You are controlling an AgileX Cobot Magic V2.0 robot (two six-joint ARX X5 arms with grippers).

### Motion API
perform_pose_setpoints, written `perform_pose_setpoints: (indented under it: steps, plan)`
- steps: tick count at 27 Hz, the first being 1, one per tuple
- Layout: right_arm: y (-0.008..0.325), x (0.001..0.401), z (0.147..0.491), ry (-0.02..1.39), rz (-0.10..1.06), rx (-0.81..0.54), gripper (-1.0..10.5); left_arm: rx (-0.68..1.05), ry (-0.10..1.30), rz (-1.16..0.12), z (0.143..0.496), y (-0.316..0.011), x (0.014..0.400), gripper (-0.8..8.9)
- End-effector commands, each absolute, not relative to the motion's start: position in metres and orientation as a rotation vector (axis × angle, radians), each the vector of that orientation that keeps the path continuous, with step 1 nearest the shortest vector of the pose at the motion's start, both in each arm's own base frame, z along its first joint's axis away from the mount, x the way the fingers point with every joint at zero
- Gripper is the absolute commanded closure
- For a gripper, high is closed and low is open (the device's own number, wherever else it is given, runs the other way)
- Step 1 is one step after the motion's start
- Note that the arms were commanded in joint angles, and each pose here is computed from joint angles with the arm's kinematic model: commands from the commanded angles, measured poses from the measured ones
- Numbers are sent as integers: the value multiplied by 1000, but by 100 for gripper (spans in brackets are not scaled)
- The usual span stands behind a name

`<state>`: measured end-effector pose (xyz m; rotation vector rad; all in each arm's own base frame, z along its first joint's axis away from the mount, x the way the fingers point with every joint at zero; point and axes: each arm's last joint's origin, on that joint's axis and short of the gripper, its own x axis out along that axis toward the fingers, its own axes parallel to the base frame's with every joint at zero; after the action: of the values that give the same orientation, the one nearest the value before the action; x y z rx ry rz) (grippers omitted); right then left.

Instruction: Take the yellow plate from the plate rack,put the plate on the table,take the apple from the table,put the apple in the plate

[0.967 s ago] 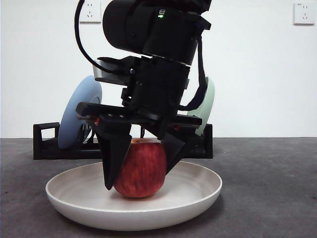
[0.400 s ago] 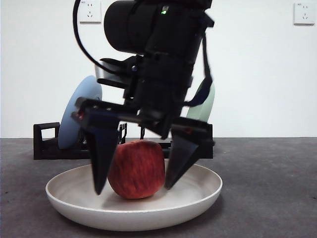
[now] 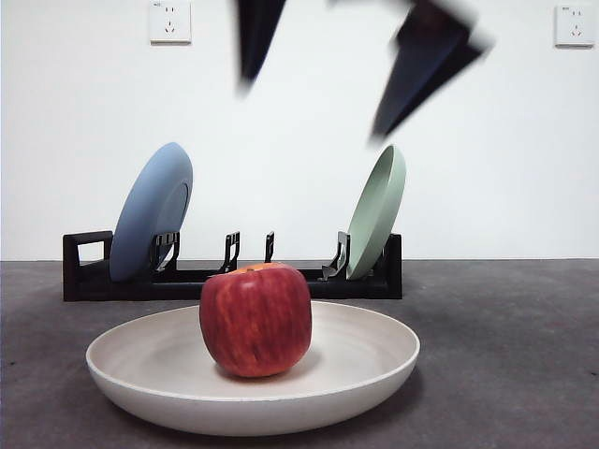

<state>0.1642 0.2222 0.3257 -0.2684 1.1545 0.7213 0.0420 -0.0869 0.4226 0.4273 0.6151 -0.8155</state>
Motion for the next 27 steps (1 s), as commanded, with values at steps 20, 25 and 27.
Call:
perform_pose_setpoints:
  steps: [20, 25, 27]
  plan:
    - [114, 87, 419, 881, 689, -164, 946, 383, 650, -795, 421, -92, 44, 815]
    - [115, 91, 418, 858, 621, -192, 946, 403, 670, -789, 419, -100, 47, 815]
    - [115, 92, 418, 850, 604, -198, 946, 410, 676, -778, 418, -105, 49, 815]
